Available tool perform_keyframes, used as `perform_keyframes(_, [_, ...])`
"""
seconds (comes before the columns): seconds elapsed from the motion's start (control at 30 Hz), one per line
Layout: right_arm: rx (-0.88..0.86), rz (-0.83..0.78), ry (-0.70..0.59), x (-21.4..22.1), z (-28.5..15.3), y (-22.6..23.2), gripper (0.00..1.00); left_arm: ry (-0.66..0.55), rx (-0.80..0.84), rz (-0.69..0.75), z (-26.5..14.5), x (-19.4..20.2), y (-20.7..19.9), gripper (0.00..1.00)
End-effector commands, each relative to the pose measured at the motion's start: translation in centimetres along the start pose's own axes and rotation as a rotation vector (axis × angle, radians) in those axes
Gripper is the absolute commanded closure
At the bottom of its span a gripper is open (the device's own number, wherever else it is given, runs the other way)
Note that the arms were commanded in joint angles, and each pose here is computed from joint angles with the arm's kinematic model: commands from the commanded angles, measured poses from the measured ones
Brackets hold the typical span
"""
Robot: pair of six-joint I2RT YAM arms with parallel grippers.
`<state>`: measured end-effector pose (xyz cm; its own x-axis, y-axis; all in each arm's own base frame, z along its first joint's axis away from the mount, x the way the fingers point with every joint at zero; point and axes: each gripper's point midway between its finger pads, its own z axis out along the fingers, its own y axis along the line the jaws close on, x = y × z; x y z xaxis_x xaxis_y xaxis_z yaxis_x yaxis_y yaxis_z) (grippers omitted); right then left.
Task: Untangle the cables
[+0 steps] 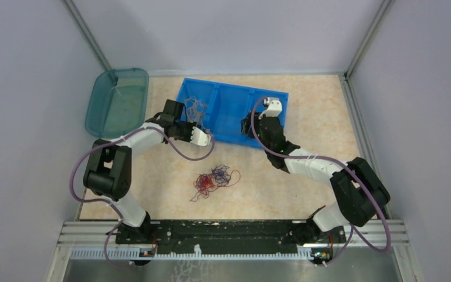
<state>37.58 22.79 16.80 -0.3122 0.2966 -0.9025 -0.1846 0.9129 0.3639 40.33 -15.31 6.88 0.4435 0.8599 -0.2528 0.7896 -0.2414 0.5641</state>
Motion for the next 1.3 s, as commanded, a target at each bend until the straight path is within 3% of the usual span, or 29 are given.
perform_keyframes(0.0, [-0.012,0.031,-0.064,-2.8,1.2,0.9,0.42,-0.01,-0.066,0.009,0.2,0.0,1.5,0.66])
perform_keyframes(0.17, [0.009,0.024,-0.06,-2.6,2.0,0.4,0.42,-0.053,-0.034,-0.035,-0.4,-1.0,1.1,0.72])
perform_keyframes(0.33, [0.032,0.003,-0.061,-2.9,3.1,0.3,0.41,-0.12,0.014,-0.116,-1.5,-2.5,1.1,0.86])
perform_keyframes(0.47, [0.064,-0.02,-0.047,-2.6,4.2,0.0,0.37,-0.135,0.004,-0.135,-2.3,-2.9,1.8,0.89])
perform_keyframes(0.77, [0.14,-0.12,-0.043,-2.1,5.6,-1.6,0.34,-0.153,0.009,-0.161,-3.9,-3.3,2.0,0.88])
perform_keyframes(1.1, [0.124,-0.111,-0.033,-1.5,5.6,-2.1,0.35,-0.163,0.008,-0.217,-4.2,-3.3,1.7,0.83])
perform_keyframes(1.27, [0.106,-0.093,-0.018,-0.7,5.5,-2.0,0.39,-0.158,-0.035,-0.222,-3.5,-2.9,1.1,0.74])
